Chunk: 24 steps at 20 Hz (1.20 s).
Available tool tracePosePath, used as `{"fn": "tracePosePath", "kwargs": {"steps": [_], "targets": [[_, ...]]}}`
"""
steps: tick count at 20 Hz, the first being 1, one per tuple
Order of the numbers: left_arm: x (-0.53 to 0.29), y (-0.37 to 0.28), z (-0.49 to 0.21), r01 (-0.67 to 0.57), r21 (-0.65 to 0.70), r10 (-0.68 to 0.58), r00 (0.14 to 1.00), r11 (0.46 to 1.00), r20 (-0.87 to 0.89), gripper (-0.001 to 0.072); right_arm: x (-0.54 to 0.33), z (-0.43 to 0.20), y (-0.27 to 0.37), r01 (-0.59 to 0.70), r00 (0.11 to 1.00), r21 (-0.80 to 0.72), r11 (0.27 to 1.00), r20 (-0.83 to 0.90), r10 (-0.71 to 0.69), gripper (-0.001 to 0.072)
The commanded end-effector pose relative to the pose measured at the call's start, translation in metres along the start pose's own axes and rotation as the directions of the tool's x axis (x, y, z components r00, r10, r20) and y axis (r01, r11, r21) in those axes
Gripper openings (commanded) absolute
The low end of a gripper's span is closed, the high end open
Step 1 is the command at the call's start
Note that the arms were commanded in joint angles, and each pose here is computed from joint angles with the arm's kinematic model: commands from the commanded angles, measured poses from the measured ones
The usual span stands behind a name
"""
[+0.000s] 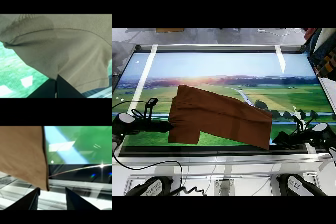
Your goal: Fold the clothes and pants, and hang the long-sleeved shirts on hangers.
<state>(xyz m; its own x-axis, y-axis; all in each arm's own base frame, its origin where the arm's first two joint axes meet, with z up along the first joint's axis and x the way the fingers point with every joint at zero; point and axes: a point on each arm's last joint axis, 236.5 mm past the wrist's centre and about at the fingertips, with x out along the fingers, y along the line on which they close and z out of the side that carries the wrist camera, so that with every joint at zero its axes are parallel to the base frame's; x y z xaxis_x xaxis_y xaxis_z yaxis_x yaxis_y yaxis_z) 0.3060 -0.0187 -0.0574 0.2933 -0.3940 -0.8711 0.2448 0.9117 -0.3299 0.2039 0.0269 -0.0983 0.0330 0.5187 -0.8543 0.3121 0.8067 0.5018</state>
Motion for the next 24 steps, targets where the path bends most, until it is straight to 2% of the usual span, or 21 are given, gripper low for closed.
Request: {"fn": "tracePosePath", "kwargs": {"steps": [1, 5, 7, 11, 18, 19, 20, 21, 23, 24], "targets": [[0.0, -0.004, 0.004, 0.017, -0.014, -0.017, 1.0, 1.0, 0.015, 0.0013, 0.018, -0.01, -0.004, -0.016, 1.0, 0.046, 0.999, -0.005, 0.016, 0.0369], [-0.001, -0.016, 0.016, 0.073, -0.056, -0.069, 0.995, 0.996, 0.069, 0.0013, 0.032, -0.014, -0.012, -0.012, 1.0, 0.076, 0.997, 0.019, 0.01, 0.0368], [-0.001, -0.019, 0.019, 0.084, -0.064, -0.079, 0.994, 0.994, 0.081, 0.0013, 0.032, -0.01, -0.01, -0.022, 0.999, 0.083, 0.996, 0.035, 0.019, 0.0309], [-0.001, -0.018, 0.019, 0.083, -0.064, -0.078, 0.994, 0.994, 0.08, 0.0013, 0.037, -0.007, 0.003, -0.094, 0.995, 0.088, 0.992, 0.035, 0.091, 0.0309], [-0.001, -0.019, 0.02, 0.089, -0.067, -0.083, 0.993, 0.994, 0.085, 0.0013, 0.047, -0.015, 0.011, -0.112, 0.993, 0.07, 0.991, -0.021, 0.114, 0.0307], [-0.001, -0.019, 0.02, 0.089, -0.067, -0.083, 0.993, 0.994, 0.085, 0.0013, 0.049, -0.017, 0.013, -0.11, 0.993, 0.054, 0.992, -0.032, 0.112, 0.0269], [-0.001, -0.019, 0.02, 0.088, -0.067, -0.082, 0.993, 0.994, 0.085, 0.0013, 0.05, -0.018, 0.015, -0.108, 0.993, 0.043, 0.993, -0.038, 0.109, 0.0141], [-0.001, -0.019, 0.02, 0.088, -0.067, -0.082, 0.993, 0.994, 0.085, 0.0013, 0.051, -0.019, 0.016, -0.106, 0.993, 0.036, 0.994, -0.042, 0.107, 0.0061], [-0.001, -0.019, 0.019, 0.086, -0.065, -0.081, 0.993, 0.994, 0.082, 0.0013, 0.05, -0.019, 0.016, -0.107, 0.993, 0.027, 0.994, -0.041, 0.108, 0.0049], [-0.001, -0.019, 0.019, 0.086, -0.065, -0.081, 0.993, 0.994, 0.082, 0.0013, 0.05, -0.02, 0.017, -0.112, 0.993, 0.008, 0.994, -0.044, 0.113, 0.0016]]}}
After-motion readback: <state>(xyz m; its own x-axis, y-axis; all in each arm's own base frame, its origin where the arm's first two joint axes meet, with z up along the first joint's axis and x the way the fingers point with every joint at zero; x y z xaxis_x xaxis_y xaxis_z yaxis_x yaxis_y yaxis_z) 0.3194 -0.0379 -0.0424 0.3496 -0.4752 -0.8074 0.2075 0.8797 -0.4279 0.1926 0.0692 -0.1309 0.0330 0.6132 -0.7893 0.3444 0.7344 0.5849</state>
